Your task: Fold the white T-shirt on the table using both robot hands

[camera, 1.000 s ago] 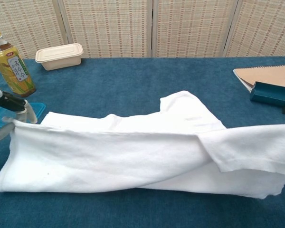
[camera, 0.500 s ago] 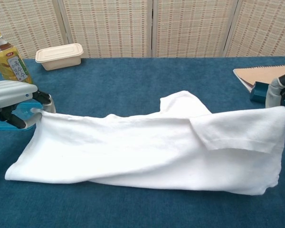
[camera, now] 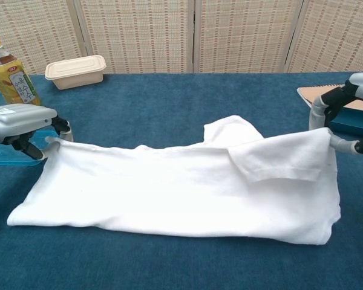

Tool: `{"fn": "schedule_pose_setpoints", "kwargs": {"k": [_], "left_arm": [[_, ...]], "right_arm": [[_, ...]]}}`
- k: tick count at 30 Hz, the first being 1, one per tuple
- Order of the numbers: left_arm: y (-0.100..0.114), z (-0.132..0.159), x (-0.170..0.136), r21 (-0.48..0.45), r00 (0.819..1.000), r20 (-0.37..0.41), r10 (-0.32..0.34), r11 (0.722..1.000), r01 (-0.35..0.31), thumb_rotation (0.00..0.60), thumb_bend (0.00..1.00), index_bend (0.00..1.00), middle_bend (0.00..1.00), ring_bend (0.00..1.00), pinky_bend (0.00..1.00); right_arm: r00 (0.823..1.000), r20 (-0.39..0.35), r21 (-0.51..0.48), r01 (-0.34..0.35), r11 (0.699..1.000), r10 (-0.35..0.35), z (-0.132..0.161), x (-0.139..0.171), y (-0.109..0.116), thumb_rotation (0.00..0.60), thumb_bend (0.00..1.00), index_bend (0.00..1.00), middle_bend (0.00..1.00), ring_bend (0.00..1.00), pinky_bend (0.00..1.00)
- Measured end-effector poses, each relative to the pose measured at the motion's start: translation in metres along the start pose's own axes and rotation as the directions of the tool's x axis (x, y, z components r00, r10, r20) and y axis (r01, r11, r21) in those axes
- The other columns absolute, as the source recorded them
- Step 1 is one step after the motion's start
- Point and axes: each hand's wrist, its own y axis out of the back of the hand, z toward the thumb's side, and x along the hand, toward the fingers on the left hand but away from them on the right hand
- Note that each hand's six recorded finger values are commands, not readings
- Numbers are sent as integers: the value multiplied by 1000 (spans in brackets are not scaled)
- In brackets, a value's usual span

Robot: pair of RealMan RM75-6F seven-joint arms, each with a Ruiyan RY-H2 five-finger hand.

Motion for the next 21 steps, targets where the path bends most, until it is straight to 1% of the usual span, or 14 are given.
{"fn": "schedule_pose_setpoints", "kwargs": {"k": [8, 14, 21], "left_arm": [[0, -7, 8, 0, 999, -32, 0, 1000, 0, 600, 590, 754, 322, 249, 133], [-2, -10, 14, 1, 999, -53, -11, 1000, 11, 600, 588, 677, 319, 248, 132], [-3, -9, 16, 4, 998, -59, -18, 1000, 18, 600, 587, 678, 317, 245, 131]], "right_arm": [[1000, -18, 31, 18, 999, -17, -2, -19, -10, 600, 512, 884, 567, 296, 293], [998, -42, 59, 50, 997, -47, -1, -31, -16, 600, 513, 884, 567, 296, 294], [995, -63, 52, 74, 996, -71, 0, -40, -20, 600, 512, 884, 567, 296, 294]]}}
